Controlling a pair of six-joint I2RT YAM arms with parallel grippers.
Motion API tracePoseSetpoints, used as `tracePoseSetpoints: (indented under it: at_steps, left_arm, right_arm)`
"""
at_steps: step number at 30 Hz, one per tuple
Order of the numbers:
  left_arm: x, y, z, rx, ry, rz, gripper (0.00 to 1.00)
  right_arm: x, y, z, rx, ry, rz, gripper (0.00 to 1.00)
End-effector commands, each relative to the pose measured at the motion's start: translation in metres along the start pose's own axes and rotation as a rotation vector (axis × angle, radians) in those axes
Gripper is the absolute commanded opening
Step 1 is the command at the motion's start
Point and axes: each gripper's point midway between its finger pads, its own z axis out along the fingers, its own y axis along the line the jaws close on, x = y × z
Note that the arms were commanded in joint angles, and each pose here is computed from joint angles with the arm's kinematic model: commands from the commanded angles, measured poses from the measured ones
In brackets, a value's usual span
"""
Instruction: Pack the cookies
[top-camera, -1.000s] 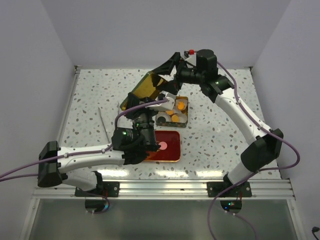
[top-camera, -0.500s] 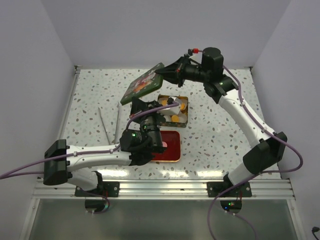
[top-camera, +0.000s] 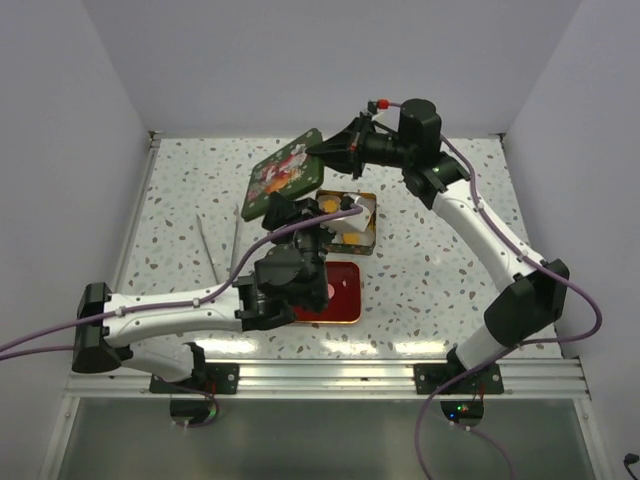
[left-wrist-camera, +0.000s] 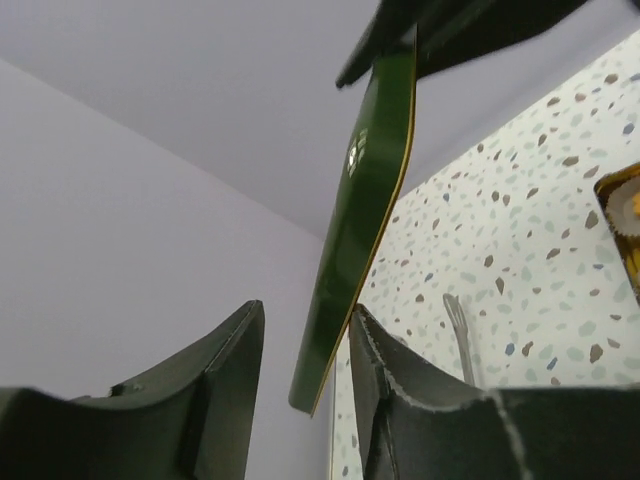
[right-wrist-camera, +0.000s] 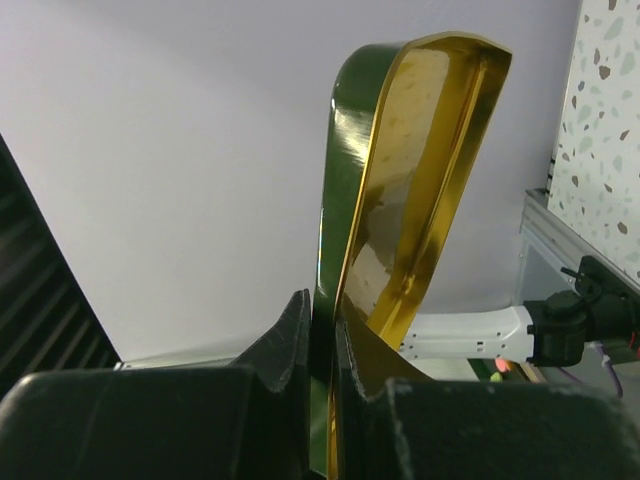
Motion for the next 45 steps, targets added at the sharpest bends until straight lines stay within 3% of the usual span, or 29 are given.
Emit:
tracePoseSetpoints:
  at_steps: [1, 2, 4, 5, 7, 11, 14, 20, 23, 27, 28, 32, 41, 45]
  left_arm:
    - [-0.037, 0.009, -0.005, 0.163, -0.144, -0.197, 0.45]
    - [-0.028, -0.001, -0.007, 0.198, -0.132, -0.096, 0.47]
    - [-0.032, -0.01, -0.01, 0.253, -0.134, -0.147, 0.5]
    - [-0.025, -0.016, -0.012, 0.283, -0.124, -0.086, 0.53]
    - [-0.035, -0.025, -0.018, 0.382, -0.136, -0.178, 0.57]
    - [-0.044, -0.04, -0.035, 0.594, -0.139, -0.249, 0.75]
    - [-0.05, -0.055, -0.036, 0.717, -0.099, -0.326, 0.77]
    - [-0.05, -0.058, 0.006, 0.908, -0.038, -0.61, 0.81]
    - [-0.033, -0.077, 0.038, 0.965, 0.058, -0.696, 0.81]
    - [0.007, -0.097, 0.088, 1.052, 0.198, -0.949, 0.81]
    - [0.001, -0.097, 0.092, 1.091, 0.171, -1.0, 0.8]
    - [0.022, -0.118, 0.115, 1.118, 0.252, -1.134, 0.8]
    - [0.076, -0.18, 0.138, 1.132, 0.481, -1.208, 0.75]
    - [0.087, -0.195, 0.142, 1.124, 0.527, -1.215, 0.73]
  right_arm:
    - [-0.014, -0.017, 0.007, 0.023, 0.005, -0.092, 0.0]
    - [-0.02, -0.014, 0.006, 0.013, -0.01, -0.099, 0.0]
    - [-0.032, -0.014, 0.003, 0.01, -0.041, -0.097, 0.0]
    - [-0.043, -0.011, -0.002, 0.0, -0.064, -0.101, 0.0]
    - [-0.061, -0.011, -0.014, -0.004, -0.104, -0.109, 0.0]
    - [-0.089, -0.024, -0.042, 0.038, -0.169, -0.129, 0.0]
    - [-0.102, -0.043, -0.066, 0.088, -0.214, -0.153, 0.0]
    - [-0.103, -0.081, -0.096, 0.139, -0.267, -0.186, 0.0]
    - [-0.098, -0.098, -0.098, 0.147, -0.246, -0.21, 0.0]
    - [-0.094, -0.107, -0.099, 0.146, -0.203, -0.269, 0.0]
    - [-0.094, -0.112, -0.1, 0.153, -0.191, -0.297, 0.0]
    - [-0.102, -0.129, -0.093, 0.139, -0.162, -0.332, 0.0]
    - [-0.116, -0.163, -0.091, 0.181, -0.093, -0.361, 0.0]
    - [-0.12, -0.182, -0.093, 0.203, -0.092, -0.343, 0.0]
